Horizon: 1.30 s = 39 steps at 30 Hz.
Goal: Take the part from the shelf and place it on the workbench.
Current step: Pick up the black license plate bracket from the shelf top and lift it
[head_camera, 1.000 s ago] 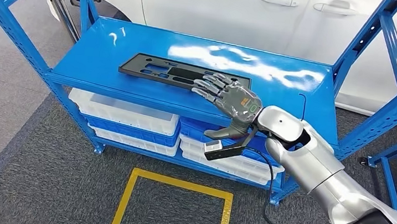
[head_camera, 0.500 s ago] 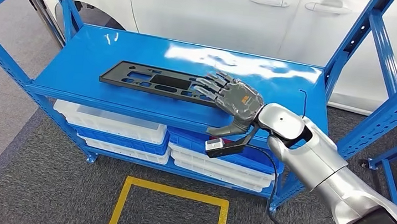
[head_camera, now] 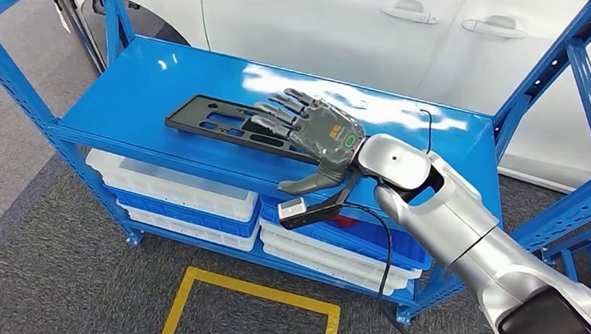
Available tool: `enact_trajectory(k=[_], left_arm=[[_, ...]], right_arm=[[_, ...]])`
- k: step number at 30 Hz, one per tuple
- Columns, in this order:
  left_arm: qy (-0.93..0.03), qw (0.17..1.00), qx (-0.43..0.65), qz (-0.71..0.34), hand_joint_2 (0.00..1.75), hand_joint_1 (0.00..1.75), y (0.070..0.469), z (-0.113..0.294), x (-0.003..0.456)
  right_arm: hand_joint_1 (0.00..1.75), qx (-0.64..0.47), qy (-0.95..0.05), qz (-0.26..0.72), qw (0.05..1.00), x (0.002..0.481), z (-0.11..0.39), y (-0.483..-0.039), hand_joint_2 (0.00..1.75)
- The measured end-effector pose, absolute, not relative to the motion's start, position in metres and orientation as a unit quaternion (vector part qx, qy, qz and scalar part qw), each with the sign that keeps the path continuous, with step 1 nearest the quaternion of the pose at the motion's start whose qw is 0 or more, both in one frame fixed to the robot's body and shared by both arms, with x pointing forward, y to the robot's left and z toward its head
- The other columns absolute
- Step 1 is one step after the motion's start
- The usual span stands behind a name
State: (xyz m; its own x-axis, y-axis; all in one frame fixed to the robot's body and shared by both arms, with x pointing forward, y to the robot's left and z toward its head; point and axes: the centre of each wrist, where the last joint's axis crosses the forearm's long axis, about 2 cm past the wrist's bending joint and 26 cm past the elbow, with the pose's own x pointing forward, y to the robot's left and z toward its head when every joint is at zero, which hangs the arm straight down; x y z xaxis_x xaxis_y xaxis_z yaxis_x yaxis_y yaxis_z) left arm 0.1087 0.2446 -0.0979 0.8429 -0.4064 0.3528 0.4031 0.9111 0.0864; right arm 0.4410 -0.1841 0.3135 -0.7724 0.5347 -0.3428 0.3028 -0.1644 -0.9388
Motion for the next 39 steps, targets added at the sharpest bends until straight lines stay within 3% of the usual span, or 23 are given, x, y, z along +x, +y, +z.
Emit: enact_trajectory(k=[15,39], left_arm=[[-0.187,0.96,0.006,-0.207,0.0,0.0,0.242,-0.098,0.106],[-0.198,0.955,-0.012,-0.221,0.0,0.0,0.233,-0.096,0.11]], right_arm=[[0.0,-0.305,-0.657,0.689,0.036,0.43,0.337,-0.14,0.0],[0.0,-0.294,-0.638,0.712,0.027,0.424,0.323,-0.117,0.0]])
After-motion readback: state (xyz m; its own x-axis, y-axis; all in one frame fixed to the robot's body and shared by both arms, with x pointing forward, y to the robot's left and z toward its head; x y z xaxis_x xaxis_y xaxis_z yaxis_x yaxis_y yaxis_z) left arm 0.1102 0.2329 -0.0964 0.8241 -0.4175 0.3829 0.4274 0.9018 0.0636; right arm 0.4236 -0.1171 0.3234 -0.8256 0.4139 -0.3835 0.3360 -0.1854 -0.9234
